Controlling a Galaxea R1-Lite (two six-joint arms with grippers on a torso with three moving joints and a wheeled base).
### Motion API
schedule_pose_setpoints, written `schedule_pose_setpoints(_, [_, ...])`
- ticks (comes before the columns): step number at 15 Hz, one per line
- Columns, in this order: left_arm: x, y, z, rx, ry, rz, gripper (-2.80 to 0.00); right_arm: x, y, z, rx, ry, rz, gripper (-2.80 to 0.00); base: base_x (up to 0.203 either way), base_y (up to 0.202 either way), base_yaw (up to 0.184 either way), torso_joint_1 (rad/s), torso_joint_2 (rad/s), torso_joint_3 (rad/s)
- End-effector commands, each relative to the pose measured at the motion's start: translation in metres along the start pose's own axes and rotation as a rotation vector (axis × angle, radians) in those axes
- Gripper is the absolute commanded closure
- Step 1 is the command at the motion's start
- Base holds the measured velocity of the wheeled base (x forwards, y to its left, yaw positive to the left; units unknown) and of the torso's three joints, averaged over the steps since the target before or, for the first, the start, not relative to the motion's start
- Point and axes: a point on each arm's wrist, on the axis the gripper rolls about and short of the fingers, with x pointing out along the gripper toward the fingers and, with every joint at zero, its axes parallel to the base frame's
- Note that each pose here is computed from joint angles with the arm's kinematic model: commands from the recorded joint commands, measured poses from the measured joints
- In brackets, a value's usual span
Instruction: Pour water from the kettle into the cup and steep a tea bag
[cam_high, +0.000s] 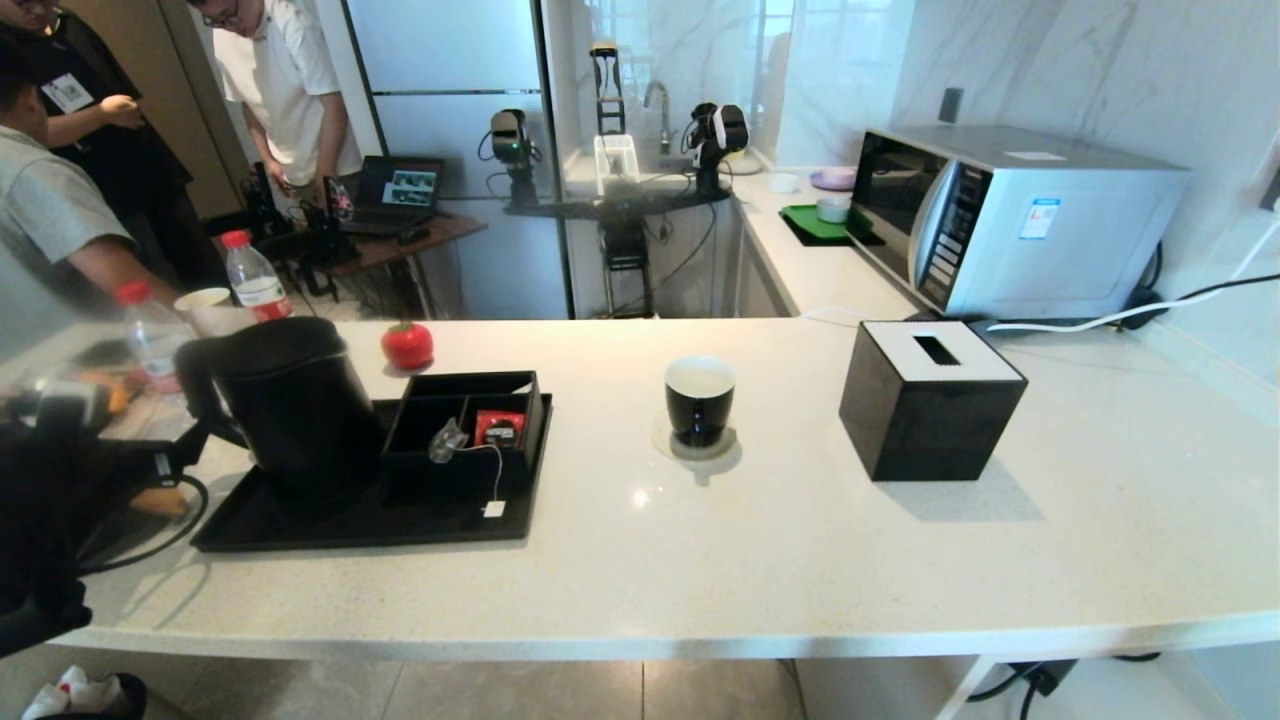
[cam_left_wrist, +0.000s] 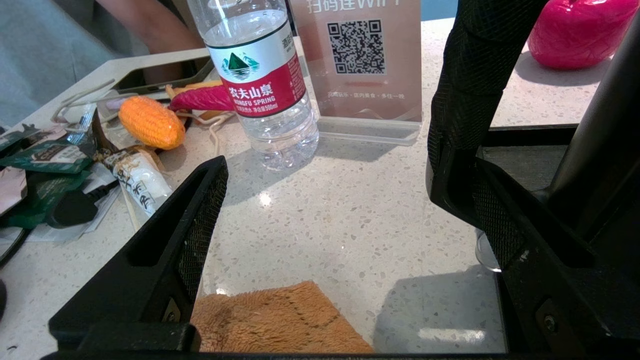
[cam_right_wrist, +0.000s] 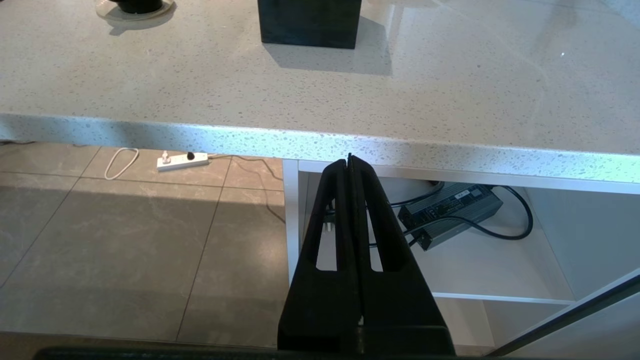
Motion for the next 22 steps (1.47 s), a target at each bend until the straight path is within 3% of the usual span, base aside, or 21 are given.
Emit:
schedule_pose_setpoints(1, [0.0,0.0,0.005,0.014,-0.038,0.001,-2.8,0.0,0.0,0.0,-0.001,0.002,0.001,0.0,0.0,0.0,0.0,0.0,0.0,0.0])
schedule_pose_setpoints(4, [0.001,-0.005,0.005,0.013,-0.048,-0.076,-2.8,0.0,0.0,0.0,-0.001,0.002,0.001,0.0,0.0,0.0,0.0,0.0,0.0,0.0])
schedule_pose_setpoints(16, [0.023,-0.005,0.001,0.023,-0.095,-0.094,-2.8,0.0,0.0,0.0,-0.001,0.002,0.001,0.0,0.0,0.0,0.0,0.0,0.0,0.0])
schedule_pose_setpoints(19, [0.028,-0.006,-0.001,0.028,-0.118,-0.172,-2.8,0.0,0.0,0.0,-0.001,0.002,0.001,0.0,0.0,0.0,0.0,0.0,0.0,0.0])
schedule_pose_setpoints(22, [0.037,-0.007,-0.001,0.037,-0.143,-0.192,-2.8,0.0,0.0,0.0,-0.001,0.002,0.001,0.0,0.0,0.0,0.0,0.0,0.0,0.0])
